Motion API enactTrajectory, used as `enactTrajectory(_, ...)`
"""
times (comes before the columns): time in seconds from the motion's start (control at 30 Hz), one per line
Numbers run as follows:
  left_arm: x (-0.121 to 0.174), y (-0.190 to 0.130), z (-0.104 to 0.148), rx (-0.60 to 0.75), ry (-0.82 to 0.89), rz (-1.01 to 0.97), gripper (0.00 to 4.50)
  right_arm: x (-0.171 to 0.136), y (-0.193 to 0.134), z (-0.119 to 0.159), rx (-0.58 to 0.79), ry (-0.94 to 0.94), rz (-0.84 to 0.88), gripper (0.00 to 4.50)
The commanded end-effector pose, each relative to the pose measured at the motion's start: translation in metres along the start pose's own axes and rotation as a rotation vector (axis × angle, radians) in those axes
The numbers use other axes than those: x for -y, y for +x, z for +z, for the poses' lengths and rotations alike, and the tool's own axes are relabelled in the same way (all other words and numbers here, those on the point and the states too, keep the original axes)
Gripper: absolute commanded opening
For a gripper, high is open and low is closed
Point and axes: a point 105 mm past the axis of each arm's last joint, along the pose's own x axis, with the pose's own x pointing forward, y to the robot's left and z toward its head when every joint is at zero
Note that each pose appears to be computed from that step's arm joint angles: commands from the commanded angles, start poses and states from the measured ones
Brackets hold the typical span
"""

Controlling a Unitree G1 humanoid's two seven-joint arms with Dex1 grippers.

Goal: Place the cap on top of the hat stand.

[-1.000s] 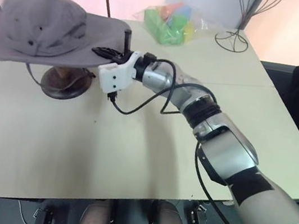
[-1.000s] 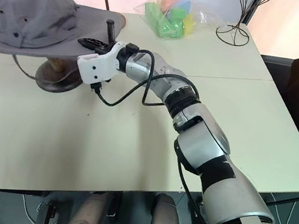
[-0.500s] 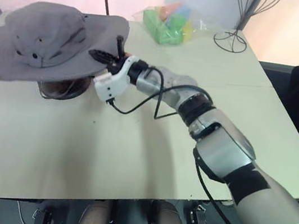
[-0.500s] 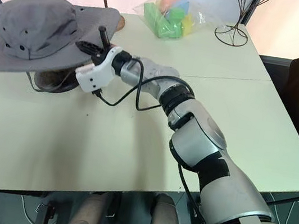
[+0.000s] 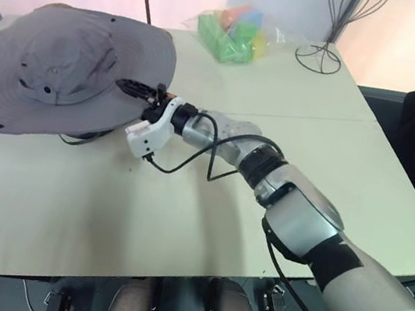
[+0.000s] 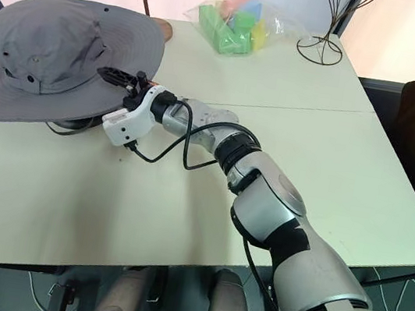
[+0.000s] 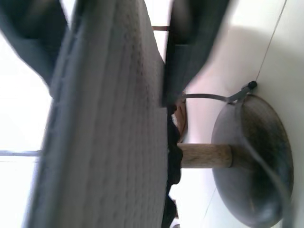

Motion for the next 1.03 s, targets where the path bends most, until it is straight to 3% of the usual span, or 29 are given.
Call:
enactTrajectory(0.03, -0.002, -0.001, 0.000, -0.024, 0.073, 0.015, 4.50, 0.019, -0.011, -0.001, 0.039, -0.023, -0.040, 3.53)
enactTrajectory(0.2, -0.022, -0.019, -0.016, -0.051, 0.107, 0.082, 4.50, 0.026, -0.072, -0.008, 0.082, -0.018, 0.000, 3.53)
enactTrajectory(0.3, -0.036, -0.033, -0.027, -0.055, 0.139, 0.143, 4.50, 0.033, -0.114, -0.017, 0.039, 0.126, 0.042, 3.53)
enactTrajectory(0.4, -0.045, -0.046, -0.043, -0.089, 0.160, 0.177, 4.50, 0.036, -0.156, -0.029, -0.027, 0.467, 0.152, 3.53)
enactTrajectory(0.57, -0.050, -0.049, -0.062, -0.093, 0.198, 0.195, 4.50, 0.071, -0.209, -0.064, -0.093, 1.153, 0.242, 3.53)
enactTrajectory(0.67, -0.047, -0.041, -0.069, -0.099, 0.210, 0.167, 4.50, 0.093, -0.234, -0.084, -0.116, 1.377, 0.234, 3.53)
enactTrajectory(0.8, -0.046, -0.033, -0.074, -0.108, 0.206, 0.149, 4.50, 0.109, -0.252, -0.095, -0.126, 1.461, 0.231, 3.53)
enactTrajectory(1.03, -0.043, -0.014, -0.077, -0.121, 0.200, 0.105, 4.50, 0.105, -0.260, -0.088, -0.125, 1.496, 0.295, 3.53)
